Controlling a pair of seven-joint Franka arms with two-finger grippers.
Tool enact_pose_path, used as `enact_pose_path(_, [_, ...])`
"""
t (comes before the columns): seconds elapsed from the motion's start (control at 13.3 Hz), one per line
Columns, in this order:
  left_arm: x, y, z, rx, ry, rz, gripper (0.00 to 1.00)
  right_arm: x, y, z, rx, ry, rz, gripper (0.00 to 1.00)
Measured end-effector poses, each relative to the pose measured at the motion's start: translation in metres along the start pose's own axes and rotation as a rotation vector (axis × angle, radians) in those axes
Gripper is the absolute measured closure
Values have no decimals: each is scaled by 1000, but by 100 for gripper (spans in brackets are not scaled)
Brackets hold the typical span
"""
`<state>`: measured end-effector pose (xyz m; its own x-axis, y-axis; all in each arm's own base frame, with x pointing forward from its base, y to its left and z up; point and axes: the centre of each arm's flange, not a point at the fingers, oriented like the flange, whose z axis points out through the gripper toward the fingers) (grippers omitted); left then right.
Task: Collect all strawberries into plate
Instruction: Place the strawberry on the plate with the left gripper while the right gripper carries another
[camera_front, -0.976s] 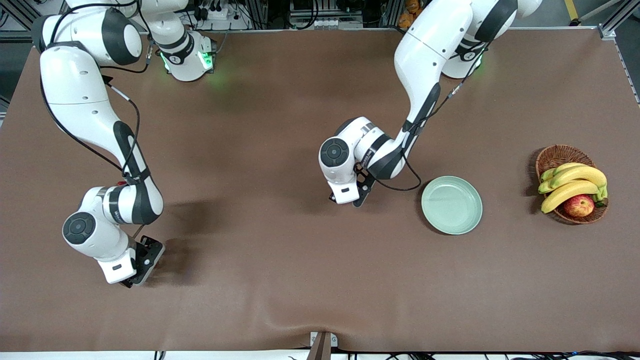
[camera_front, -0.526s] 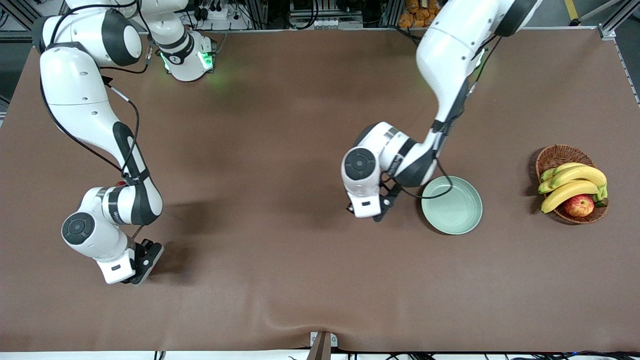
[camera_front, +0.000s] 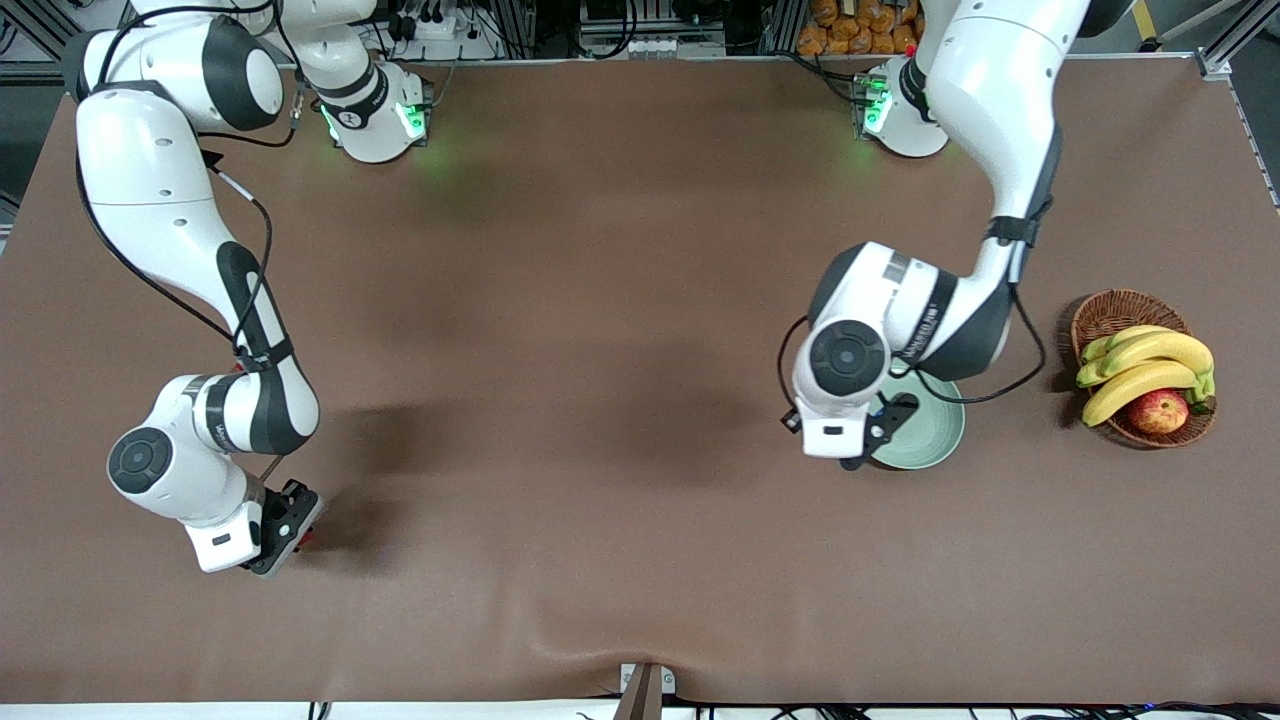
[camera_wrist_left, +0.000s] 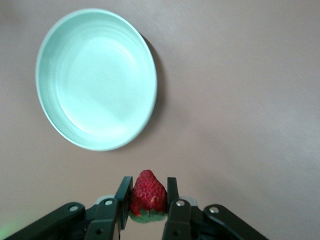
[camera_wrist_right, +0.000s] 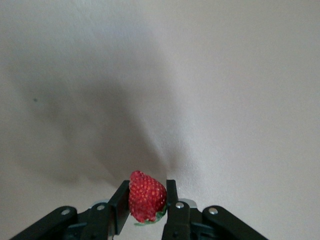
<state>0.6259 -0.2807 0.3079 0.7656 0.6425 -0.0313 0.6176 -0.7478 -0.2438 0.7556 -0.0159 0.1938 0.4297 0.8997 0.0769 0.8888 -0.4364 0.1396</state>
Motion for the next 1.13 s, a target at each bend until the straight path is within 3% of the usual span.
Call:
enact_pose_path(0.23, [32,-30,12,24,-29,74,68,20,-7,-16,32,11,58,67])
enact_pose_path(0.6, [61,-62,27,45,-63,150,68,91,-44,-44,84,24,124,67])
enact_pose_path(1.13, [82,-83,50,26,-73,212,68,191,-124,-99,265,96,-17,67])
